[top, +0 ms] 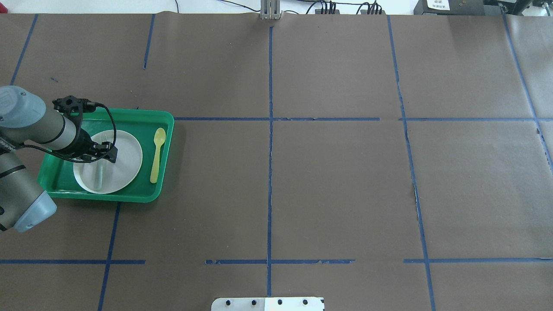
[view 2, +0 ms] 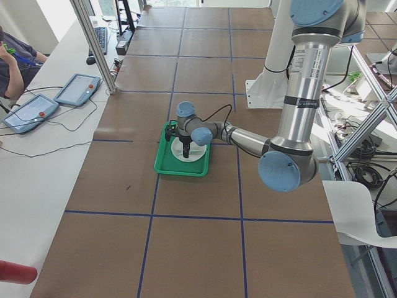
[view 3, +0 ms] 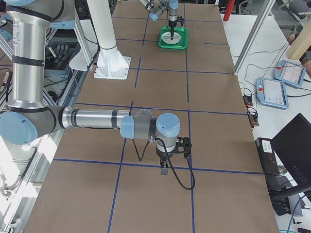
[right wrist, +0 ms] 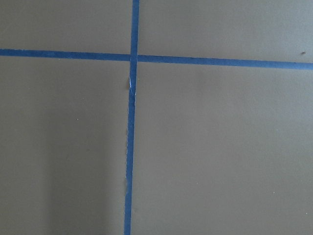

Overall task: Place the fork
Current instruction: 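Lower the left gripper and close it on the white fork handle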

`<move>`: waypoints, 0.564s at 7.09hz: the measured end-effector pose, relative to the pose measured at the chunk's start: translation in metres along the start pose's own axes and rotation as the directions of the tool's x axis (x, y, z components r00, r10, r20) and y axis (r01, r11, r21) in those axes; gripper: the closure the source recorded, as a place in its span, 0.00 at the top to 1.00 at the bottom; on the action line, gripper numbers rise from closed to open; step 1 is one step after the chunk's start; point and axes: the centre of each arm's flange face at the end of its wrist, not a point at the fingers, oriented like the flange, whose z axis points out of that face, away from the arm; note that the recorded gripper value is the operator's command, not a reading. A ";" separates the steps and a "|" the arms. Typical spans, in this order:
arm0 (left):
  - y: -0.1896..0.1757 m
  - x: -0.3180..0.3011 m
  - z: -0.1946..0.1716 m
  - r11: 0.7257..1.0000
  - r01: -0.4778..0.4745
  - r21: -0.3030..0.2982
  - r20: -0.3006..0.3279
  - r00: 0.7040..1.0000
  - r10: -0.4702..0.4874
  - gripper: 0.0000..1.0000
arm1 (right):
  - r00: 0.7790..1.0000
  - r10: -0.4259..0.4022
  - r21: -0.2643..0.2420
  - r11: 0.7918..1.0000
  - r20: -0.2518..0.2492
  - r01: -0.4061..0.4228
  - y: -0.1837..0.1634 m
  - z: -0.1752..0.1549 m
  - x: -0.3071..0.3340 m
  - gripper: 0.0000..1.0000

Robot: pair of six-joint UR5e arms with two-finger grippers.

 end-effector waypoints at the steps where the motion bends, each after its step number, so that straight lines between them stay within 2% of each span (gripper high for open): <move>1: 0.000 0.001 -0.001 1.000 0.010 0.001 -0.003 1.000 -0.010 0.14 | 1.000 0.000 0.000 1.000 0.000 0.000 0.000 0.000 0.000 1.00; 3: 0.001 0.004 -0.004 1.000 0.021 0.004 -0.010 1.000 -0.021 0.00 | 1.000 -0.001 0.000 1.000 0.000 0.001 0.000 0.000 0.000 1.00; 4: 0.000 0.004 -0.005 1.000 0.022 0.005 -0.012 1.000 -0.022 0.00 | 1.000 -0.001 0.000 1.000 0.000 0.001 0.000 0.000 0.000 1.00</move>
